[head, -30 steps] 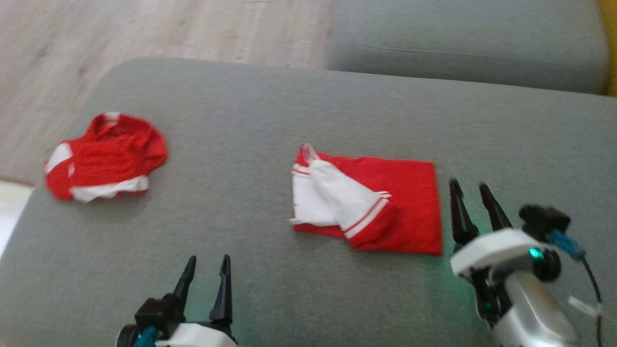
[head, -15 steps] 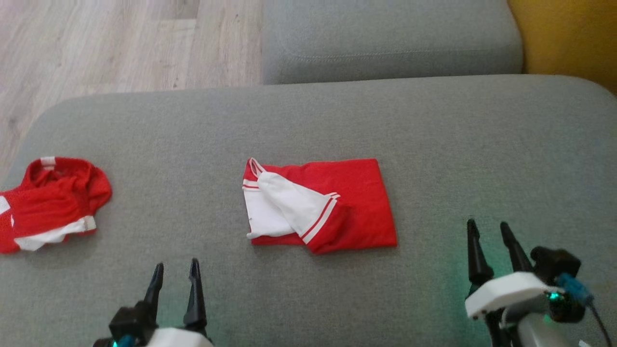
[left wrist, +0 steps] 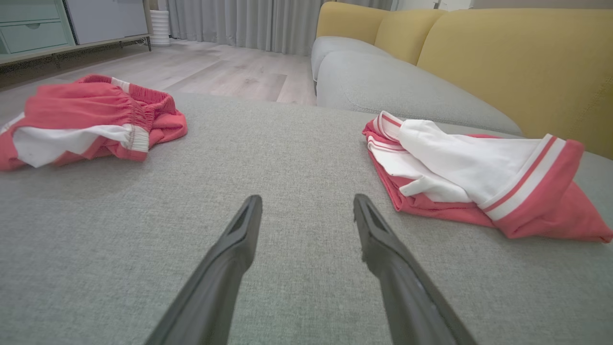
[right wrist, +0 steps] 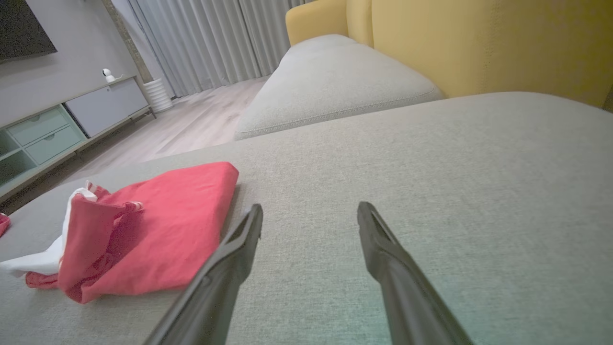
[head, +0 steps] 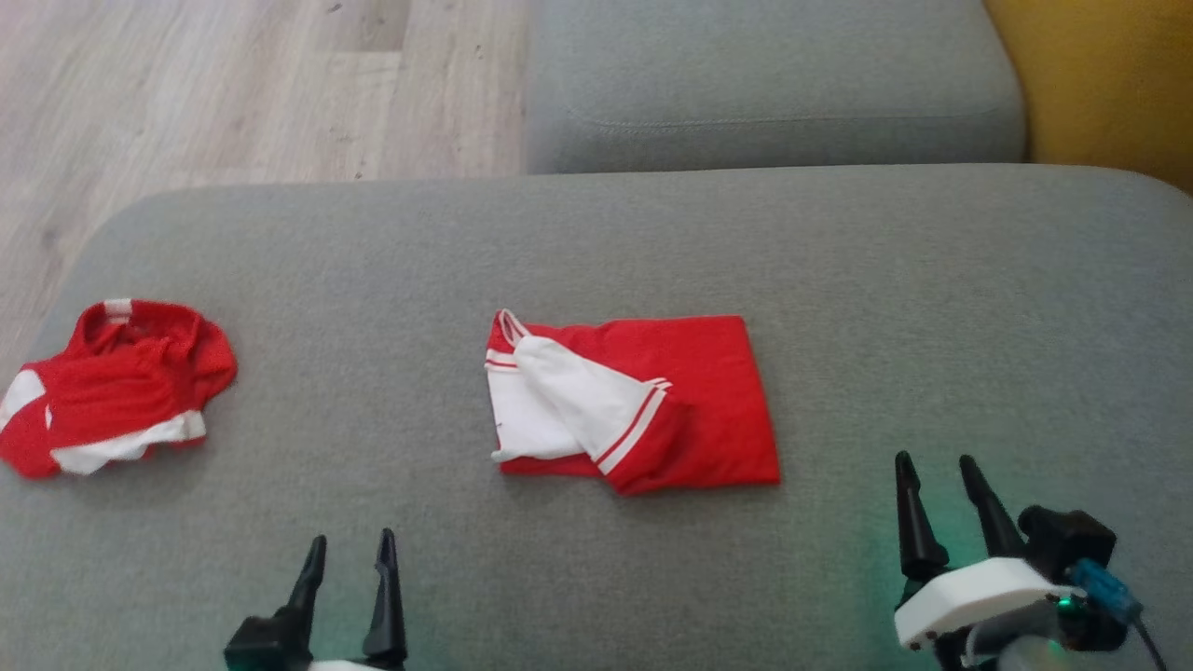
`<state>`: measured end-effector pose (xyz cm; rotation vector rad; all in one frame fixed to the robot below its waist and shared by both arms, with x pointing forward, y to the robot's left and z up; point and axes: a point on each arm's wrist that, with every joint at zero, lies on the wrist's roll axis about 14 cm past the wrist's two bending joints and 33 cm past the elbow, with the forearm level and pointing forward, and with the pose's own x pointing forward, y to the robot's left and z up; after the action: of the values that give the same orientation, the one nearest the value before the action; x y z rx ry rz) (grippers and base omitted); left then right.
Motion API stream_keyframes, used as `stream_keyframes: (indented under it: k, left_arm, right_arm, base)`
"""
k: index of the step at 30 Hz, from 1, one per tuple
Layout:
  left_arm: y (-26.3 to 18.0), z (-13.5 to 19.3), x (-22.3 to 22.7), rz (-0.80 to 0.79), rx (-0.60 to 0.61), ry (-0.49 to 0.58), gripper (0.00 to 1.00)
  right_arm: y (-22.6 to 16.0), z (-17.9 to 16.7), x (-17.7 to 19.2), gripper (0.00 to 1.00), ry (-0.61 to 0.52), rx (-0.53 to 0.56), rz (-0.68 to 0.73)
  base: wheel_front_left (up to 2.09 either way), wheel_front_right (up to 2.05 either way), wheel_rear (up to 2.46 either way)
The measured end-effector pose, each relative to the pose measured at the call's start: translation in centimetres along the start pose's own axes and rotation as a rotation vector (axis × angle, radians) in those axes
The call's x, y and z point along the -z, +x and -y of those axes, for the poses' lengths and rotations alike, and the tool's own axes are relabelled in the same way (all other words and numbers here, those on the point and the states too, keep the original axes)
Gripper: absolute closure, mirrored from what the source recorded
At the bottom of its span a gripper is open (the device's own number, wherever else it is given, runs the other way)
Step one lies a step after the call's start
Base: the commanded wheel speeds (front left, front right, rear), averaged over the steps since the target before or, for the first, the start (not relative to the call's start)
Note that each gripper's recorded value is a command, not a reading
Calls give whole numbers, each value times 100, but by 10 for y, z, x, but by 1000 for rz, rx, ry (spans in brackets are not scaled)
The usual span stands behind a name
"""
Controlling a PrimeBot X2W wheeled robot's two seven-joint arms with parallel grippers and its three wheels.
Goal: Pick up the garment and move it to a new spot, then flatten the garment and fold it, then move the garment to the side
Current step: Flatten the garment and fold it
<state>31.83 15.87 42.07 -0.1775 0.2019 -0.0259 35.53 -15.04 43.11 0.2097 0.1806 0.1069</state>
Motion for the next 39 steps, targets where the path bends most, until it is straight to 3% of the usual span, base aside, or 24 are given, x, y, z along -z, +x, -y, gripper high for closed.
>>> stream_keyframes:
  k: [2, 10, 18, 25, 27, 32, 39]
  left_arm:
    - [-1, 1, 2, -7, 3, -1, 0]
    - [-13, -7, 17, -49, -26, -18, 0]
    - [-22, -36, 15, -43, -137, -53, 0]
    - [-28, -52, 18, -51, -197, -67, 0]
    - [-26, -49, 17, -48, -185, -67, 0]
    - [-17, -38, 14, -42, -141, -61, 0]
    - [4, -11, 7, -32, -41, -45, 0]
  right_arm:
    - [2, -7, 7, 100, 21, -20, -22]
    - [31, -68, 28, 100, 9, -203, -115]
    - [66, -128, 53, 100, -65, -384, -222]
    - [49, -217, 57, 100, -74, -680, -230]
    - [39, -229, 57, 100, -81, -730, -230]
    - [41, -217, 46, 100, -52, -684, -203]
    - [62, -141, 12, 100, -22, -430, -99]
  base:
    - [0, 0, 0]
    - [0, 0, 0]
    - [0, 0, 0]
    - [0, 0, 0]
    - [0, 0, 0]
    - [0, 0, 0]
    - [0, 0, 0]
